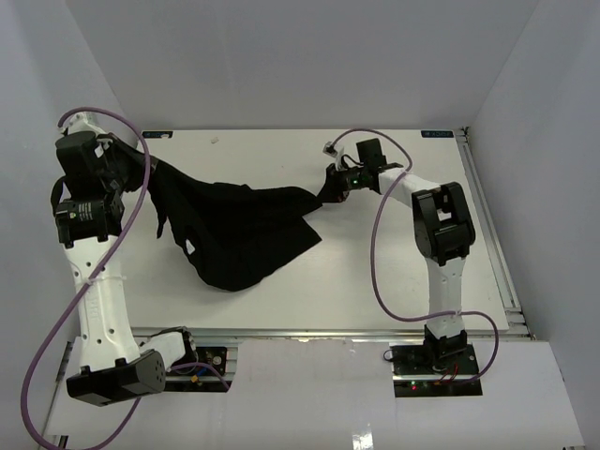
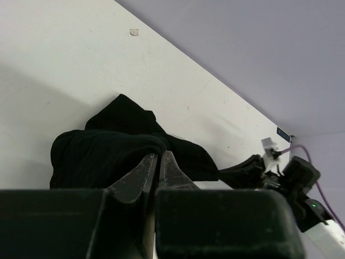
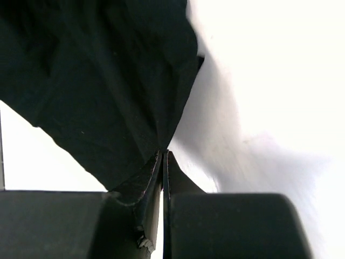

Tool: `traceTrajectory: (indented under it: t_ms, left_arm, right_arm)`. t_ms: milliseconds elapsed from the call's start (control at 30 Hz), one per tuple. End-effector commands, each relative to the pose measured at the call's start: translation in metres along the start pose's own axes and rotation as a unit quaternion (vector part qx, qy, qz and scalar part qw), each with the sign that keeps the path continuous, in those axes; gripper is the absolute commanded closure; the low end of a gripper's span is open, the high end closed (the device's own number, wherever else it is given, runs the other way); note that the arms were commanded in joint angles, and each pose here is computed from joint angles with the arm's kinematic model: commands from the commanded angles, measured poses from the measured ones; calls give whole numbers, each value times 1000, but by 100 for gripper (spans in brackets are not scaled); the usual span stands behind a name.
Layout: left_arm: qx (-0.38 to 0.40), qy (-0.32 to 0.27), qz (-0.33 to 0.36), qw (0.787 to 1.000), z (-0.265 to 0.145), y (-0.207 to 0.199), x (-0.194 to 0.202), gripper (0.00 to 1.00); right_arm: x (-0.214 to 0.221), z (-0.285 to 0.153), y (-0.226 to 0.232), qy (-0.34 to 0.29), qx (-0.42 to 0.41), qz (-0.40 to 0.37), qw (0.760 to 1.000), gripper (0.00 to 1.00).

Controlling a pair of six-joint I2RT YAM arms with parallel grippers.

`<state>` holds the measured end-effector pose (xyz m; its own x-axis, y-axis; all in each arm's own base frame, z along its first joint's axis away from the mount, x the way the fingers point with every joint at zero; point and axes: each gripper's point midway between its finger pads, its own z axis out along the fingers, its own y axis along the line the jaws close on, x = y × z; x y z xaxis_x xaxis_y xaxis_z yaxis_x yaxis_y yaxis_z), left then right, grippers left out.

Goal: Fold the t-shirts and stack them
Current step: Flatten out the tshirt

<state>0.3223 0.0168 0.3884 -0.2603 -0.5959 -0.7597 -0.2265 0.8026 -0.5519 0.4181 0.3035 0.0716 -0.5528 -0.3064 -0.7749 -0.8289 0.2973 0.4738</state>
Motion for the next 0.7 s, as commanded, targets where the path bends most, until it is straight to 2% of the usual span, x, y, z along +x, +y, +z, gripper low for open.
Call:
traceTrajectory:
  t_ms: [0, 200, 400, 533, 667]
  left_arm:
    - [26, -25, 12, 999, -6, -9, -10, 92]
    - [43, -25, 18, 999, 3, -12, -8, 92]
    - [59, -30, 29, 997, 10, -17, -12, 92]
    - [69, -39, 36, 996, 15, -22, -20, 92]
    - [78, -57, 44, 994, 19, -29, -34, 92]
  right_arm:
    - [-54, -42, 15, -44, 4, -57, 997, 94]
    - [-85, -93, 10, -66, 39, -83, 994, 94]
    - [-123, -155, 3, -86, 103, -143, 981, 94]
    - [-147, -200, -4, -89, 153, -185, 967, 94]
    - [-181, -246, -5, -99, 211, -242, 942, 94]
